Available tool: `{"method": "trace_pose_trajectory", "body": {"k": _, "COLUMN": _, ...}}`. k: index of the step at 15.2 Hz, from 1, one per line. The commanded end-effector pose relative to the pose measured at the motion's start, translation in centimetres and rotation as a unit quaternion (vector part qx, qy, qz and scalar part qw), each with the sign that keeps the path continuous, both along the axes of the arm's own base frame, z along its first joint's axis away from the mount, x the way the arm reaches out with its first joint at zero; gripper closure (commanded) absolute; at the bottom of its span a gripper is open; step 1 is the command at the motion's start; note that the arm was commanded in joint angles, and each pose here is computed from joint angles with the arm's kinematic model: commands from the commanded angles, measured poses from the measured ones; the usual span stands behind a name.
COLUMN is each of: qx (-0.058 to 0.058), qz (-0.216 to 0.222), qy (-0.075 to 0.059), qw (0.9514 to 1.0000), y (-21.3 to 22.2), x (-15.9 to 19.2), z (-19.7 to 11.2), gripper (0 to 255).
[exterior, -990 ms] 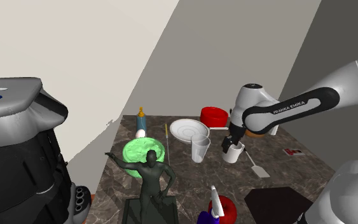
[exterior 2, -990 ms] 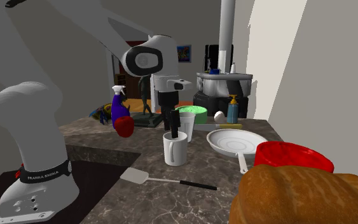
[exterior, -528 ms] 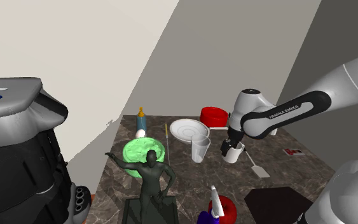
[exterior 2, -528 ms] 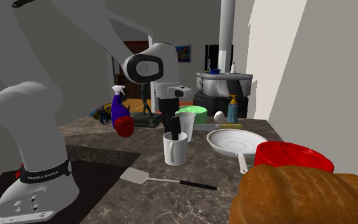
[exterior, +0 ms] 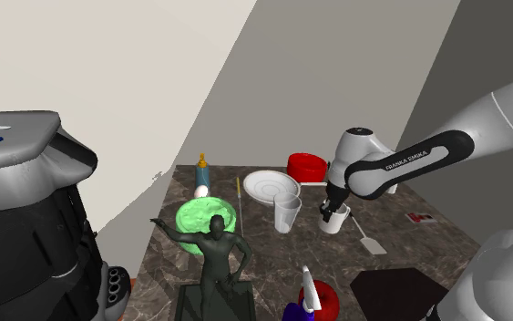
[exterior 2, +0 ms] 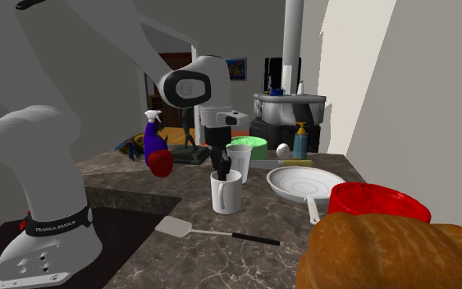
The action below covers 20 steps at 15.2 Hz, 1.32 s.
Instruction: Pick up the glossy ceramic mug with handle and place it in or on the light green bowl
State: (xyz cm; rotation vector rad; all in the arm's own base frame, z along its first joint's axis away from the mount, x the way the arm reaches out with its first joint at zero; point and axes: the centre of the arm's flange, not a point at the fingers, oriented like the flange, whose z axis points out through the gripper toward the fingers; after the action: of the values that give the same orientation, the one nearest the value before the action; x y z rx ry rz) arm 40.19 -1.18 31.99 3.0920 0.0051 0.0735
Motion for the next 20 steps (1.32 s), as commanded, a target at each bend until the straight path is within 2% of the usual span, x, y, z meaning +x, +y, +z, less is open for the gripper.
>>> {"method": "trace_pose_trajectory", "body": {"k": 1, "qx": 0.0, "qz": 0.0, "qy": 0.0, "qw": 1.0, "y": 0.0, "x": 0.0, "z": 0.0, "gripper": 255}}
{"method": "trace_pose_trajectory", "body": {"k": 6, "qx": 0.0, "qz": 0.0, "qy": 0.0, "qw": 1.0, "y": 0.0, "x": 0.0, "z": 0.0, "gripper": 255}}
{"method": "trace_pose_trajectory", "body": {"k": 20, "qx": 0.0, "qz": 0.0, "qy": 0.0, "qw": 1.0, "y": 0.0, "x": 0.0, "z": 7.4, "gripper": 255}}
